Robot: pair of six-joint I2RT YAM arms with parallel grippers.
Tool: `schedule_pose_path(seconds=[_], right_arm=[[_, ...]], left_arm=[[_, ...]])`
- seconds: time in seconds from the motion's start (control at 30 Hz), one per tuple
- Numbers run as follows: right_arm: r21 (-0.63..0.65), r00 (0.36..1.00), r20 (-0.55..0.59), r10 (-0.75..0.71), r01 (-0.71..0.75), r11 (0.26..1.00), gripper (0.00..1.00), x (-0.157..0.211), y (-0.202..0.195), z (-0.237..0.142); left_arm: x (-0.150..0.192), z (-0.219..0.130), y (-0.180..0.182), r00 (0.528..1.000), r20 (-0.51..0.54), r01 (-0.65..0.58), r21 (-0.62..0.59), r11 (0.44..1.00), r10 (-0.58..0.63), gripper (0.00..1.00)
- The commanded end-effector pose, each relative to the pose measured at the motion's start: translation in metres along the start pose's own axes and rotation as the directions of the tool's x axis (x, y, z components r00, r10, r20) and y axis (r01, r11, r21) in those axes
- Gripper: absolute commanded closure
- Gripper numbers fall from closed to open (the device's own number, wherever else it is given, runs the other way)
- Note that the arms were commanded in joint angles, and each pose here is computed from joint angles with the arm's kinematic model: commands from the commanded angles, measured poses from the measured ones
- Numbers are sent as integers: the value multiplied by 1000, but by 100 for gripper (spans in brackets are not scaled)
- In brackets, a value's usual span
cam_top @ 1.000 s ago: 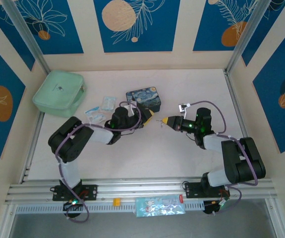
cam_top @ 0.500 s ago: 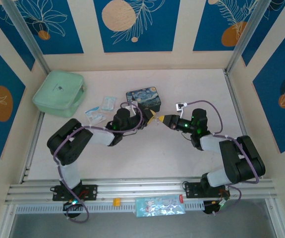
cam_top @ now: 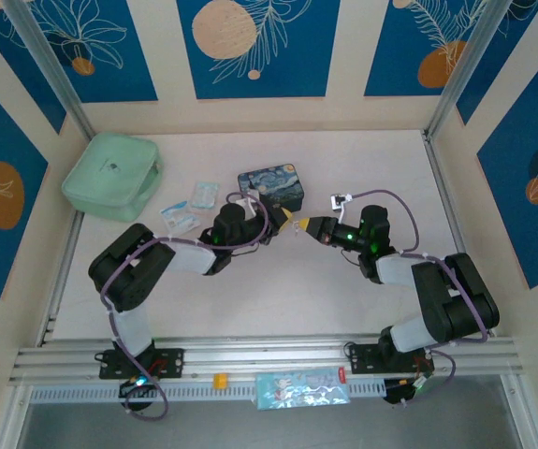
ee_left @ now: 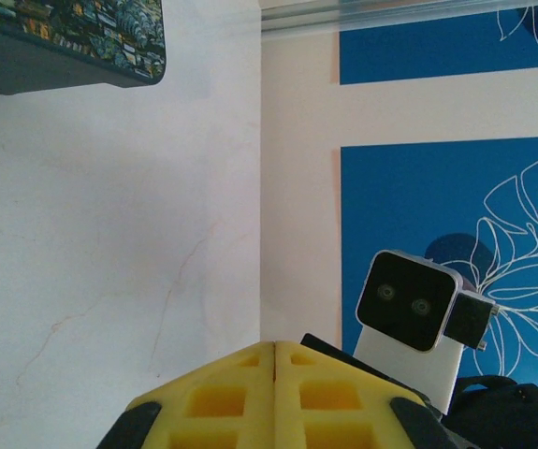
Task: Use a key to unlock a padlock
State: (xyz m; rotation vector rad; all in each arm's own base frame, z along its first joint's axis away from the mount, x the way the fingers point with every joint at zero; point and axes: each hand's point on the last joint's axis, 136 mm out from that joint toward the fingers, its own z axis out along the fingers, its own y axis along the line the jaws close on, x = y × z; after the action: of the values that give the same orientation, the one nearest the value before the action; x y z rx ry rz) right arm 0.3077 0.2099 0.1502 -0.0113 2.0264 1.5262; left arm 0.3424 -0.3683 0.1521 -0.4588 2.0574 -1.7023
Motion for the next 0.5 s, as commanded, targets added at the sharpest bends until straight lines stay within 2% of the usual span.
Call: schedule_pose_path(seconds=[0.0,0.1,0.17,0.3,0.47], right_arm=[[-16,999,-23,-42,42,999,91,-1,10,4],[-19,998,-39,-55,54,998,65,-3,14,-3],[-36,997,-45,-63,61,997,58,-7,19,-12],[-103,991,-105,-81,70,992,55,-10,34,-21],[-163,984,-140,-106,83,983,55,-12,49,-23]], left_arm=[[2,5,-26,999,-14,-46,65,997,47,100],[1,5,-37,991,-46,-123,89,988,128,100],[1,3,-41,974,-88,-204,84,975,211,100],[6,-5,-47,899,-195,-390,55,919,393,100],[12,-13,-60,829,-273,-478,106,872,488,100]])
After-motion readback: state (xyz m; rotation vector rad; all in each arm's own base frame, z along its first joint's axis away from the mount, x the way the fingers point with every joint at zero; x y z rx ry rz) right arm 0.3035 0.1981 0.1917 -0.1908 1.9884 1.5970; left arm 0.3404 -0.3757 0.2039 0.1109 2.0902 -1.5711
